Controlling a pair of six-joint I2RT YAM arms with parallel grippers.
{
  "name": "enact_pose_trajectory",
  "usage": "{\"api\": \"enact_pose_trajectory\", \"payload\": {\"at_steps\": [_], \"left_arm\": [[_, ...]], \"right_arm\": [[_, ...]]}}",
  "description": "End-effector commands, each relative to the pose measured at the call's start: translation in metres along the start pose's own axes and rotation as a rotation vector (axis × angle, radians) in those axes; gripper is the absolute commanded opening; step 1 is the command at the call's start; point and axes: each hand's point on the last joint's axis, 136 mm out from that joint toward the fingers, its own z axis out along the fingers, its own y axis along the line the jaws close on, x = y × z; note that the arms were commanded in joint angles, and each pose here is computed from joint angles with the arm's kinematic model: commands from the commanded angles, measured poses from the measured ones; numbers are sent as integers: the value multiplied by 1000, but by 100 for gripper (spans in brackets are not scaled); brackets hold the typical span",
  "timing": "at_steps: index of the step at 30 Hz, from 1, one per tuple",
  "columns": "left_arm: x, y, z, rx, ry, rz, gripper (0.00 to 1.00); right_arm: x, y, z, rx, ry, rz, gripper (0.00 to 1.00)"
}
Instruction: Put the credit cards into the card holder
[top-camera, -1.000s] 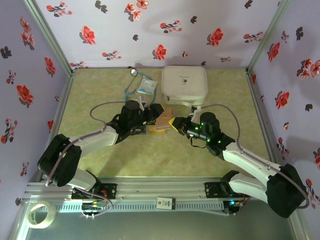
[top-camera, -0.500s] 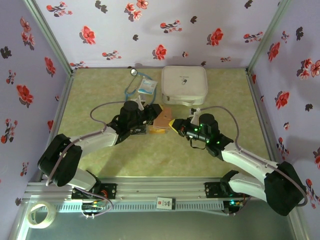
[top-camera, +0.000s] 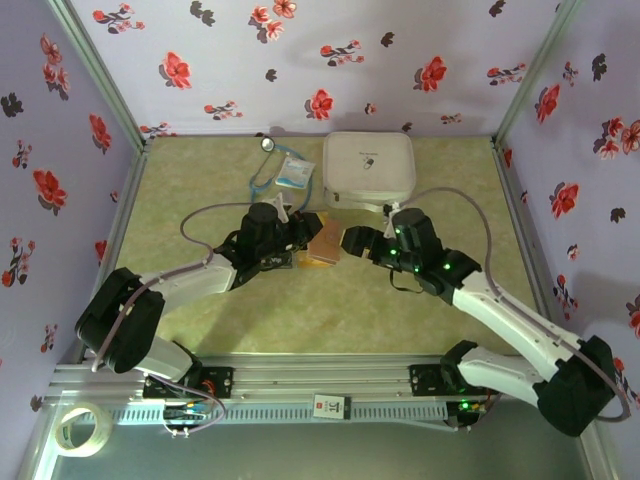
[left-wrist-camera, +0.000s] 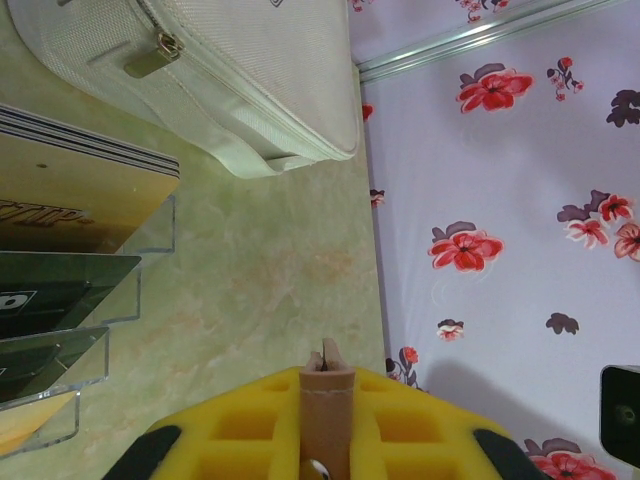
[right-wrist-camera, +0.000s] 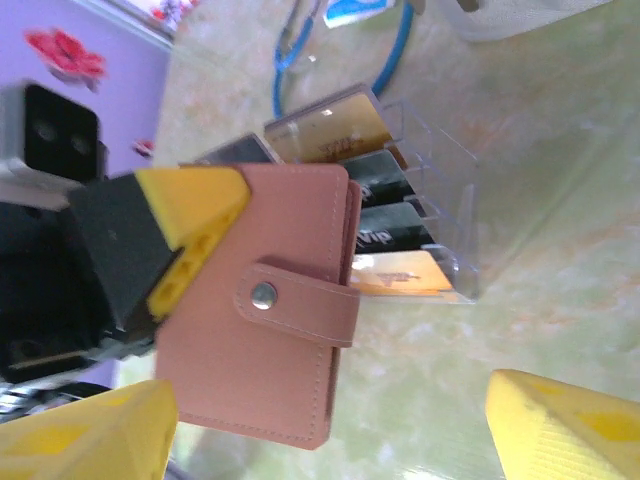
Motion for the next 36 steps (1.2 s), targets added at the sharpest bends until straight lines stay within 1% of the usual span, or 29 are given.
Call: {"api": "enact_pose_trajectory", "payload": {"at_steps": [1, 8, 10, 13, 16, 20, 23, 25, 27, 28, 30, 33, 35, 36], "left_arm": [[4, -3, 2, 18, 14, -1, 5], [4, -7, 2, 28, 13, -15, 5], [4, -7, 2, 28, 12, -17, 5], [4, -9, 1, 32, 12, -19, 5], [4, -10, 1, 34, 11, -20, 5], [5, -8, 2, 31, 13, -21, 5], [6, -7, 2, 27, 15, -19, 4], [6, -6, 3, 24, 16, -16, 4], [8, -3, 3, 19, 21, -12, 4], [8, -2, 3, 15, 21, -9, 4], [8, -2, 4, 14, 23, 0, 4], [9, -3, 5, 14, 36, 23, 4], [10, -5, 7, 20, 46, 39, 4], [11, -5, 7, 21, 49, 43, 4]], "right_arm": [[5, -7, 7, 132, 25, -150, 81], [0, 18, 32, 121, 25, -218, 80], [-2, 20, 38, 121, 20, -219, 80], [-6, 13, 45, 159, -3, -219, 78], [-8, -4, 49, 240, -24, -226, 74], [-10, -38, 42, 374, -81, -222, 65], [-13, -67, 24, 499, -147, -196, 58], [-10, -90, 10, 573, -162, -174, 56], [-7, -107, -3, 606, -165, -130, 55], [-4, -113, -9, 599, -164, -103, 55], [1, -108, -15, 522, -159, -65, 58], [10, -75, -16, 271, -118, 6, 64], [12, -44, -16, 86, -104, 46, 68], [13, -34, -15, 24, -100, 58, 70]]}}
